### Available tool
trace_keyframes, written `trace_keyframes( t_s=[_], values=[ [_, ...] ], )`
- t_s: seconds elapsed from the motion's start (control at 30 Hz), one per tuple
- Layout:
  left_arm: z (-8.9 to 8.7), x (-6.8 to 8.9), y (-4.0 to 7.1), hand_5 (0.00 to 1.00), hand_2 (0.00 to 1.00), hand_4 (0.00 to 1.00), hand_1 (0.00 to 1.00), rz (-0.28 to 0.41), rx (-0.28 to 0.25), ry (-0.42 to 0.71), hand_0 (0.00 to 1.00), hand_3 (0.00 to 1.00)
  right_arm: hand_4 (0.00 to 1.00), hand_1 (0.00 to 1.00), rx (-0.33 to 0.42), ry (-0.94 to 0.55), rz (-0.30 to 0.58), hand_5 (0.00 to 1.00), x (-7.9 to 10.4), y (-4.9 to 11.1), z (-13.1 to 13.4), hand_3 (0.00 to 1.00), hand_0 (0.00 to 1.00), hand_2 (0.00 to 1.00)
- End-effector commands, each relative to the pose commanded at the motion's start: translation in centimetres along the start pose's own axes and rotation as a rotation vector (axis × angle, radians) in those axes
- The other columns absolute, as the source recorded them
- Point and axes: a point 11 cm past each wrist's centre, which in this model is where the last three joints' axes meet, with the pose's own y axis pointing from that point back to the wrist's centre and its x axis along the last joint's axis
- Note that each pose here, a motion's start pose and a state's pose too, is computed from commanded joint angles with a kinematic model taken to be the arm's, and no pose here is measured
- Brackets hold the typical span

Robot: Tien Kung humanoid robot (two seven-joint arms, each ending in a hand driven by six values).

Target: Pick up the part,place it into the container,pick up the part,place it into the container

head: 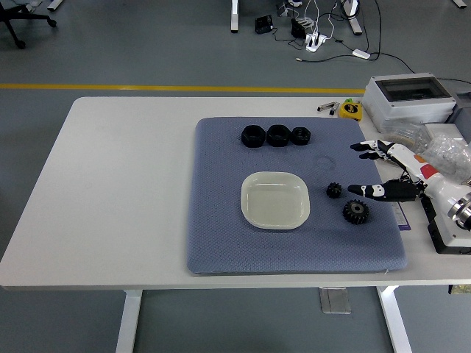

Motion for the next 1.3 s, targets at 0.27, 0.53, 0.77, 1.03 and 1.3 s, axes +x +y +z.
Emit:
trace_keyframes(
  t_s=[0.27,0.53,0.77,1.03,1.3],
  values=[
    [0.0,0.0,0.0,0.682,0.771,0.720,0.740,0.001,0.001,-0.001,0.731,0.687,0.998,0.771,-0.038,0.315,-0.129,0.340,-2.0,-1.0,0.5,0.787,0.790,0.811],
    [-0.1,0.1,0.0,0.681,0.770,0.721,0.741,0.001,0.004,-0.002,0.730,0.687,0.998,0.710,-0.065,0.371,-0.167,0.358,-2.5,-1.9,1.3,0.761,0.714,0.749],
    [-0.1,0.1,0.0,0.679,0.771,0.721,0.740,0.002,0.005,-0.004,0.731,0.687,0.998,0.663,-0.095,0.332,-0.166,0.351,-2.3,-2.7,2.0,0.732,0.642,0.698],
    [-0.1,0.1,0.0,0.681,0.771,0.723,0.741,0.002,0.004,-0.002,0.731,0.687,0.998,0.632,-0.138,0.326,-0.181,0.346,-2.5,-3.0,3.4,0.691,0.590,0.674],
    [-0.1,0.1,0.0,0.680,0.771,0.724,0.740,0.002,0.005,-0.004,0.731,0.687,0.998,0.613,-0.161,0.321,-0.185,0.327,-2.7,-3.1,4.2,0.626,0.531,0.659]
  ],
)
